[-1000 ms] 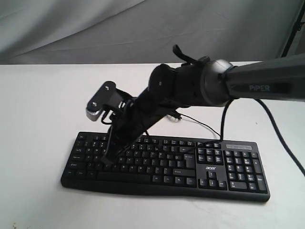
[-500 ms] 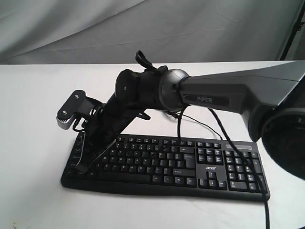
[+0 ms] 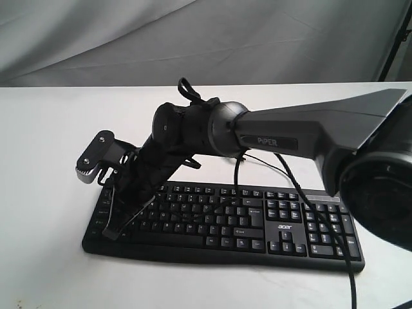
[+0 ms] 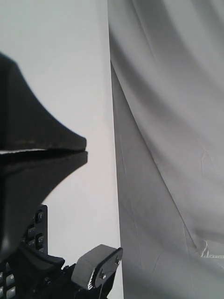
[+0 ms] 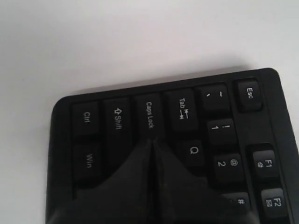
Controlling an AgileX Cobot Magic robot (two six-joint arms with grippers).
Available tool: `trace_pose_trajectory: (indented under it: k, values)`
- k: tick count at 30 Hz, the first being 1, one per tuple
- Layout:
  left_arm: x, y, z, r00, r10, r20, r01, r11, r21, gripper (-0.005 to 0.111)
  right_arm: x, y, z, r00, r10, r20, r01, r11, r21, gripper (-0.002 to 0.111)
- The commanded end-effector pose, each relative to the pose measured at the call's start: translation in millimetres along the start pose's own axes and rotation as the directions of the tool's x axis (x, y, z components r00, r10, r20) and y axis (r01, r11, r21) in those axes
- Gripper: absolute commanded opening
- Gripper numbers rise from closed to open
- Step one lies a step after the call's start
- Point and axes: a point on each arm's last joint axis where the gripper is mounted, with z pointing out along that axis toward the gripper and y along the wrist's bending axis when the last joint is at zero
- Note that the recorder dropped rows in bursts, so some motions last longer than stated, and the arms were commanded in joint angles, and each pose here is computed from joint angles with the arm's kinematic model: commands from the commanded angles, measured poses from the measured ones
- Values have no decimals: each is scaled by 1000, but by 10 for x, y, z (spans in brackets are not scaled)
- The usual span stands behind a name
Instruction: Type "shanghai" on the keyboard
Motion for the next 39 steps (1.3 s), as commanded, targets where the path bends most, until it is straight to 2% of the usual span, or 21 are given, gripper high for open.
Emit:
trace_pose_trajectory:
  k: [1,11,15,20,25,30,39]
  values:
    - [-1,-4,-1,1000,-2,7,2,1000,7,0,-25,3,-8,1000,-9,8,9,1000,6,0]
    - [-1,-4,-1,1000,-2,7,2,1000,7,0,28,3,73,1000,-1,-10,1,1000,-8,0]
    - [-1,-4,-1,1000,-2,7,2,1000,7,0,-68,2,-154,1000,-24,-3,24,1000,17,0]
    - [-1,-4,-1,1000,-2,7,2,1000,7,0,-87,21,-525,997,-20,-71,25,997,78,0]
    - [-1,-4,-1,1000,-2,7,2,1000,7,0,187,69,-756,997,53,-54,-46,992,119,0]
    - [-1,-4,-1,1000,-2,7,2,1000,7,0,512,172,-754,991,130,-42,-122,981,151,0]
    - [-1,-4,-1,1000,-2,7,2,1000,7,0,640,216,-694,985,168,-48,-159,976,150,0]
